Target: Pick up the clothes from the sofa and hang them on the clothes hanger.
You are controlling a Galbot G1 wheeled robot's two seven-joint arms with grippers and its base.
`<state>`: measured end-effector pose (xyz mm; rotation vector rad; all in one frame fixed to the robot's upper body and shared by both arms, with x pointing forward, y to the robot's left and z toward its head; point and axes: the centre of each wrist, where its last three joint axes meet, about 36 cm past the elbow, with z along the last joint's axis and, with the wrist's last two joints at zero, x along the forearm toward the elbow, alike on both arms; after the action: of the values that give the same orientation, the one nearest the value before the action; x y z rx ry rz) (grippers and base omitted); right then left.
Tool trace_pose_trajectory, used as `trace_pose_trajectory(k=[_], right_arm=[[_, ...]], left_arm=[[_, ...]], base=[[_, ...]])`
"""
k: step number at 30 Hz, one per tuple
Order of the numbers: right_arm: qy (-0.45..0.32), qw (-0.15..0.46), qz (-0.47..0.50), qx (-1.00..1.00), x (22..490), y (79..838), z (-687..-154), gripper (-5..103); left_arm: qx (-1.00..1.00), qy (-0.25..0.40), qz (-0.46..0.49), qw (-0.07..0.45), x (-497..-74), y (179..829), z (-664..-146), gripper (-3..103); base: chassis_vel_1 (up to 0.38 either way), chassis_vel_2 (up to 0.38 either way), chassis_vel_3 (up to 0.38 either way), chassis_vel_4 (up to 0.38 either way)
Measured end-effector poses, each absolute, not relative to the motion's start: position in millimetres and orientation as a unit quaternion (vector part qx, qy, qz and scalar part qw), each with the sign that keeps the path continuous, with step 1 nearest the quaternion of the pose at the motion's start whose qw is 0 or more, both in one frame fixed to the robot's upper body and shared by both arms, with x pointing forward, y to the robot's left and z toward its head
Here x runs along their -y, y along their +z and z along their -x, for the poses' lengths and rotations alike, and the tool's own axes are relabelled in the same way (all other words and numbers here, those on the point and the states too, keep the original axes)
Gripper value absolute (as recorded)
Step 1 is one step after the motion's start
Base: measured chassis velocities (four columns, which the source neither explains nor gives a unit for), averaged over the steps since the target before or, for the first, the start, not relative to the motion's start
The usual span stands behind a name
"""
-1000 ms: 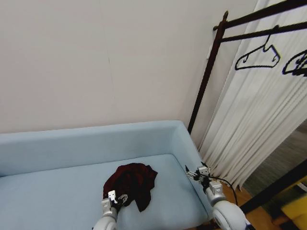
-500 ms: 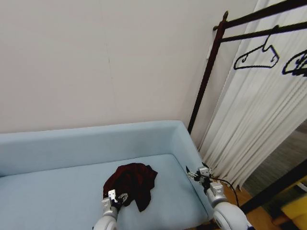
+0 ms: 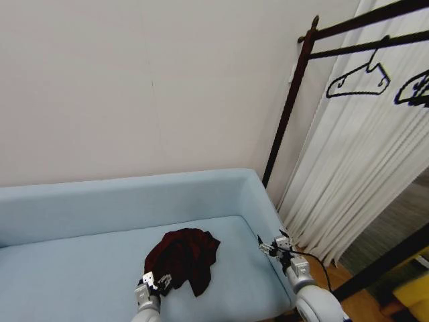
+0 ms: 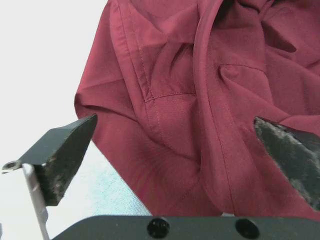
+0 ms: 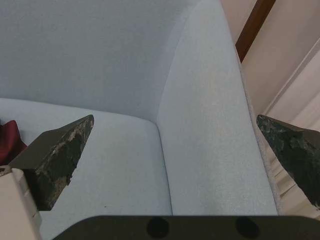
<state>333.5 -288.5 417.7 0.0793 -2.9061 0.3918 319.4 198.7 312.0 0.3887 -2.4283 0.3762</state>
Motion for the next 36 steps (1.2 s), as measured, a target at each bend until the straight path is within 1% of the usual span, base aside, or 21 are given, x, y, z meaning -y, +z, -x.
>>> trace_pose_trajectory(k=[5, 6, 7, 9, 10, 13, 14, 15, 16, 19, 20, 23, 27, 29, 30, 31, 32, 33, 34, 35, 36], right_arm=[[0.137, 0.106, -0.026, 0.985, 288.8, 416.3, -335.7, 100], [0.138, 0.106, -0.026, 0.984, 288.7, 415.7, -336.1, 100], [0.138, 0.107, -0.025, 0.984, 288.5, 415.1, -336.7, 100], [0.138, 0.108, -0.026, 0.984, 287.7, 413.8, -337.3, 100], [0.138, 0.108, -0.026, 0.984, 287.7, 413.8, -337.3, 100], [0.136, 0.111, -0.027, 0.984, 285.4, 409.9, -339.2, 100], [0.135, 0.112, -0.027, 0.984, 284.9, 409.1, -339.5, 100], [0.135, 0.113, -0.027, 0.984, 284.4, 408.2, -339.7, 100], [0.135, 0.113, -0.027, 0.984, 284.4, 408.2, -339.7, 100], [0.135, 0.114, -0.026, 0.984, 283.3, 406.1, -340.2, 100], [0.135, 0.114, -0.026, 0.984, 283.3, 406.1, -340.2, 100], [0.135, 0.115, -0.025, 0.984, 283.9, 404.8, -340.5, 100], [0.137, 0.116, -0.024, 0.984, 285.0, 404.0, -341.0, 100], [0.137, 0.116, -0.024, 0.983, 285.2, 403.3, -341.2, 100], [0.137, 0.116, -0.024, 0.983, 285.2, 403.3, -341.2, 100], [0.137, 0.116, -0.023, 0.983, 285.2, 402.9, -341.3, 100], [0.137, 0.116, -0.023, 0.983, 285.2, 402.9, -341.3, 100], [0.138, 0.116, -0.023, 0.983, 285.3, 402.2, -341.4, 100], [0.138, 0.117, -0.024, 0.983, 284.6, 400.4, -341.3, 100], [0.138, 0.118, -0.024, 0.983, 284.4, 399.9, -341.2, 100], [0.138, 0.118, -0.024, 0.983, 284.4, 399.9, -341.2, 100]], left_arm=[[0.924, 0.144, -0.146, 0.322, -199.3, 307.0, -324.9, 94], [0.925, 0.144, -0.145, 0.321, -198.9, 305.8, -325.3, 90], [0.926, 0.141, -0.144, 0.32, -198.1, 304.5, -325.3, 90], [0.928, 0.133, -0.142, 0.317, -195.8, 302.1, -324.6, 80], [0.928, 0.133, -0.142, 0.317, -195.8, 302.1, -324.6, 80], [0.932, 0.114, -0.14, 0.314, -190.4, 295.5, -323.5, 64], [0.932, 0.111, -0.14, 0.314, -189.4, 293.8, -323.8, 64], [0.933, 0.108, -0.139, 0.314, -188.5, 292.3, -324.2, 58], [0.933, 0.108, -0.139, 0.314, -188.5, 292.3, -324.2, 58], [0.938, 0.088, -0.135, 0.306, -186.0, 287.2, -326.0, 41], [0.938, 0.088, -0.135, 0.306, -186.0, 287.2, -326.0, 41], [0.945, 0.066, -0.131, 0.293, -182.6, 286.1, -327.1, 27], [0.946, 0.054, -0.132, 0.291, -178.2, 286.2, -326.5, 27], [0.947, 0.046, -0.133, 0.288, -175.7, 287.0, -324.8, 38], [0.947, 0.046, -0.133, 0.288, -175.7, 287.0, -324.8, 38], [0.947, 0.043, -0.134, 0.288, -174.6, 287.3, -324.0, 44], [0.947, 0.043, -0.134, 0.288, -174.6, 287.3, -324.0, 44], [0.948, 0.04, -0.136, 0.287, -173.7, 287.7, -323.8, 49], [0.948, 0.033, -0.138, 0.285, -172.5, 287.9, -323.3, 60], [0.948, 0.032, -0.138, 0.284, -172.4, 287.9, -323.1, 66], [0.948, 0.032, -0.138, 0.284, -172.4, 287.9, -323.1, 66]], base=[[0.0, 0.0, 0.0, 0.0], [0.0, 0.0, 0.0, 0.0], [0.0, 0.0, 0.0, 0.0], [0.0, 0.0, 0.0, 0.0], [0.0, 0.0, 0.0, 0.0], [0.0, 0.0, 0.0, 0.0], [0.0, 0.0, 0.0, 0.0], [0.0, 0.0, 0.0, 0.0], [0.0, 0.0, 0.0, 0.0], [0.0, 0.0, 0.0, 0.0], [0.0, 0.0, 0.0, 0.0], [0.0, 0.0, 0.0, 0.0], [0.0, 0.0, 0.0, 0.0], [0.0, 0.0, 0.0, 0.0], [0.0, 0.0, 0.0, 0.0], [0.0, 0.0, 0.0, 0.0], [0.0, 0.0, 0.0, 0.0], [0.0, 0.0, 0.0, 0.0], [0.0, 0.0, 0.0, 0.0], [0.0, 0.0, 0.0, 0.0], [0.0, 0.0, 0.0, 0.0]])
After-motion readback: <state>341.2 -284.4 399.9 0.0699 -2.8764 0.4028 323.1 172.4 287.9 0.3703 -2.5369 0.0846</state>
